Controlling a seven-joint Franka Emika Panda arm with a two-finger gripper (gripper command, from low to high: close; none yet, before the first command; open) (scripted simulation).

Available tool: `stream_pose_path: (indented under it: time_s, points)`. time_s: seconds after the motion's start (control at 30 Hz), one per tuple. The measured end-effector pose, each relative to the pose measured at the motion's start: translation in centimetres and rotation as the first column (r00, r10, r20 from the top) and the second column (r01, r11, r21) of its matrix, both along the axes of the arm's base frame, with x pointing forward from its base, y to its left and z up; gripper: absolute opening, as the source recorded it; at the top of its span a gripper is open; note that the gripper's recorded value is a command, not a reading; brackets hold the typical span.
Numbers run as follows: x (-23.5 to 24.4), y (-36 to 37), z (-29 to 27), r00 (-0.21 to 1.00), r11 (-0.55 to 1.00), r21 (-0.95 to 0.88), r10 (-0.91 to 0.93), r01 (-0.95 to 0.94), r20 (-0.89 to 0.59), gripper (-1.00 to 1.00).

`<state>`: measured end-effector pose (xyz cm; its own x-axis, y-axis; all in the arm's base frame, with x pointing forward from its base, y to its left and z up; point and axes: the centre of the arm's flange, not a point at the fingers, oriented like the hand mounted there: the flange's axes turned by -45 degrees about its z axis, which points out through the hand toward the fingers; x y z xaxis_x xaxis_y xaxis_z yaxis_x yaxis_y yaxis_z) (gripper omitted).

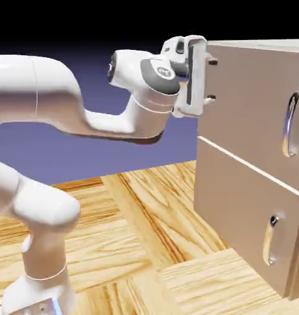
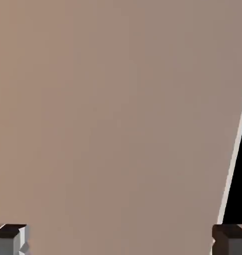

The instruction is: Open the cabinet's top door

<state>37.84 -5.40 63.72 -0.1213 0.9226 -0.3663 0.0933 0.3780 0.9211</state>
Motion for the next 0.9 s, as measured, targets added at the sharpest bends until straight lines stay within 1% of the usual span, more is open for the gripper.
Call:
stream_pose_path:
  time_s: [0.2,0.4,0.67,0.87,0.9]
  points:
    - [0.9,-3.1,-0.8,0.997,0.966,-0.259,0.030,-0.010,0.074,0.00]
    - [2.3,-6.5,-2.7,0.991,0.864,-0.503,0.060,0.009,0.122,0.00]
    - [4.9,-11.0,-6.7,0.985,0.633,-0.773,0.100,0.047,0.141,0.00]
    - [7.2,-14.4,-10.9,0.984,0.397,-0.916,0.129,0.063,0.123,0.00]
    - [7.4,-14.6,-11.2,0.984,0.381,-0.923,0.131,0.063,0.121,0.00]
